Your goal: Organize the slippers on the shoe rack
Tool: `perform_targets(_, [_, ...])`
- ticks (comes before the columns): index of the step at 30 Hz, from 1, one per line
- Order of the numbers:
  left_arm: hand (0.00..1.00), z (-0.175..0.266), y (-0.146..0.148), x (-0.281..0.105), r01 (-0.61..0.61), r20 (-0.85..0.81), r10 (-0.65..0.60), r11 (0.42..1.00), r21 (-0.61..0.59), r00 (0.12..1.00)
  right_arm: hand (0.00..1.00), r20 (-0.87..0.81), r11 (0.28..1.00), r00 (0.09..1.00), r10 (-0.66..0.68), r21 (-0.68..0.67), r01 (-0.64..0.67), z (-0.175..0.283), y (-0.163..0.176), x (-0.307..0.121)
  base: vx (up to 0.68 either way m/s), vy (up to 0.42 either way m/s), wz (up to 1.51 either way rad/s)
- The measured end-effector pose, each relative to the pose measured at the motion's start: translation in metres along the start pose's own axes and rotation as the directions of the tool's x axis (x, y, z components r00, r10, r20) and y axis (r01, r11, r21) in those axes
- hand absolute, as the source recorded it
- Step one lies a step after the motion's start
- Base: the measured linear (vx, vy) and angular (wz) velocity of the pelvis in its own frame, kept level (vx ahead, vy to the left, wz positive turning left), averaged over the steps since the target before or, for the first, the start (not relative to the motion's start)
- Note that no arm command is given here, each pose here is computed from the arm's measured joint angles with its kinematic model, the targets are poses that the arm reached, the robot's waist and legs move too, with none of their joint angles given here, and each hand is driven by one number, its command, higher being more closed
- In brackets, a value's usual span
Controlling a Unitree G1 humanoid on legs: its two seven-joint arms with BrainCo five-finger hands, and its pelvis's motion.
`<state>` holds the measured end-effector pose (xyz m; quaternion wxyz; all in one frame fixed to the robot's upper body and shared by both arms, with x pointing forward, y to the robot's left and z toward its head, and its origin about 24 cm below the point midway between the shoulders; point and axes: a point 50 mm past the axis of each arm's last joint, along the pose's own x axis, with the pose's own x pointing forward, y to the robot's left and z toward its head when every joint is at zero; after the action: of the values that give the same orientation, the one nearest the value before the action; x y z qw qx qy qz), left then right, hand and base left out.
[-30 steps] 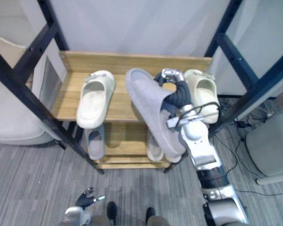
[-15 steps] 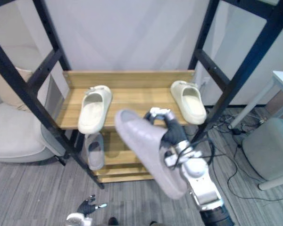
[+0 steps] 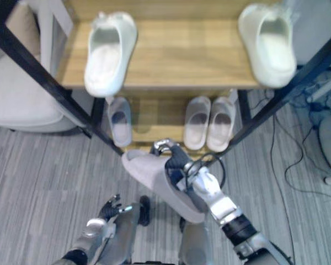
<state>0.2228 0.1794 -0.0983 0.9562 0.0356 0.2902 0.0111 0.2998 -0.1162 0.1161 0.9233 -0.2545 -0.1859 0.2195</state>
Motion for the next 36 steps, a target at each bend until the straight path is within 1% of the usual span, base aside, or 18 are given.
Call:
perform_targets(1, [0.00,0.002,0.001,0.001,-0.007,0.009,0.007,1.000,-0.006,1.000,1.00,0.000,1.000,1.000,-0.012,-0.012,0.012,0.000,-0.003,0.002,-0.18,0.028,0.30])
perform_targets(3, [0.00,0.017,0.012,0.005,-0.049,0.066,0.051,0.998,-0.029,0.997,1.00,0.003,0.993,0.994,-0.107,-0.056,0.107,0.002,-0.025,0.017,-0.14,0.017,0.18])
perform_targets(4, [0.00,0.019,0.014,0.005,-0.057,0.070,0.059,0.998,-0.030,0.996,1.00,0.005,0.990,0.992,-0.122,-0.063,0.122,0.002,-0.028,0.019,-0.14,0.005,0.11])
perform_targets(6, [0.00,0.009,0.027,0.003,-0.121,0.018,0.121,0.992,-0.026,0.992,1.00,0.042,0.966,0.973,-0.228,-0.117,0.231,0.014,-0.053,0.032,-0.14,0.001,0.14])
perform_targets(7, [0.00,0.008,0.027,0.003,-0.124,0.013,0.124,0.992,-0.023,0.992,1.00,0.049,0.962,0.969,-0.240,-0.119,0.244,0.016,-0.056,0.034,-0.10,-0.006,0.11])
perform_targets(10, [0.00,-0.009,0.025,-0.001,-0.136,-0.072,0.134,0.990,-0.030,0.988,1.00,0.128,0.917,0.930,-0.345,-0.168,0.363,0.039,-0.081,0.051,-0.11,0.002,0.04])
perform_targets(11, [0.00,-0.010,0.025,-0.002,-0.139,-0.075,0.136,0.990,-0.036,0.988,1.00,0.138,0.913,0.926,-0.351,-0.169,0.371,0.042,-0.083,0.053,-0.11,-0.008,0.07])
perform_targets(12, [0.00,-0.010,0.022,-0.002,-0.148,-0.075,0.144,0.987,-0.056,0.987,1.00,0.172,0.896,0.911,-0.374,-0.188,0.403,0.052,-0.086,0.059,-0.08,-0.017,0.06])
perform_targets(15, [0.00,0.001,0.019,-0.001,-0.161,-0.026,0.159,0.982,-0.102,0.987,1.00,0.228,0.866,0.880,-0.417,-0.193,0.461,0.071,-0.093,0.069,-0.07,-0.022,0.08])
perform_targets(17, [0.00,0.011,0.018,0.000,-0.168,0.014,0.171,0.978,-0.121,0.985,1.00,0.254,0.835,0.843,-0.474,-0.173,0.522,0.082,-0.102,0.072,-0.06,-0.031,0.10])
perform_targets(18, [0.00,0.018,0.018,0.000,-0.170,0.045,0.178,0.974,-0.149,0.983,1.00,0.279,0.793,0.806,-0.523,-0.187,0.579,0.092,-0.113,0.074,-0.03,-0.025,0.07])
perform_targets(19, [0.00,0.019,0.017,0.000,-0.169,0.051,0.179,0.974,-0.152,0.983,1.00,0.284,0.785,0.797,-0.533,-0.186,0.591,0.094,-0.115,0.074,-0.03,-0.032,0.07])
perform_targets(22, [0.00,0.024,0.016,0.000,-0.164,0.076,0.179,0.971,-0.176,0.981,1.00,0.335,0.719,0.725,-0.602,-0.168,0.675,0.115,-0.133,0.077,-0.03,-0.031,0.05])
perform_targets(24, [0.00,0.027,0.015,0.000,-0.176,0.087,0.194,0.967,-0.185,0.977,1.00,0.339,0.690,0.701,-0.628,-0.174,0.702,0.124,-0.141,0.084,-0.01,-0.025,0.04])
perform_targets(29, [0.00,0.030,0.013,0.000,-0.174,0.102,0.197,0.965,-0.197,0.975,1.00,0.299,0.657,0.679,-0.671,-0.185,0.730,0.127,-0.152,0.094,-0.01,-0.019,0.13])
perform_targets(32, [0.00,0.034,0.012,0.000,-0.182,0.114,0.212,0.957,-0.224,0.971,1.00,0.291,0.642,0.665,-0.688,-0.182,0.744,0.134,-0.158,0.101,-0.02,-0.018,0.12])
perform_targets(35, [0.00,0.036,0.010,0.000,-0.188,0.116,0.221,0.951,-0.246,0.968,1.00,0.252,0.621,0.656,-0.711,-0.211,0.755,0.132,-0.164,0.108,-0.03,-0.006,0.08])
perform_targets(36, [0.00,0.036,0.010,0.000,-0.193,0.118,0.228,0.948,-0.252,0.966,0.00,0.247,0.615,0.651,-0.718,-0.214,0.759,0.134,-0.167,0.109,-0.03,0.000,0.06])
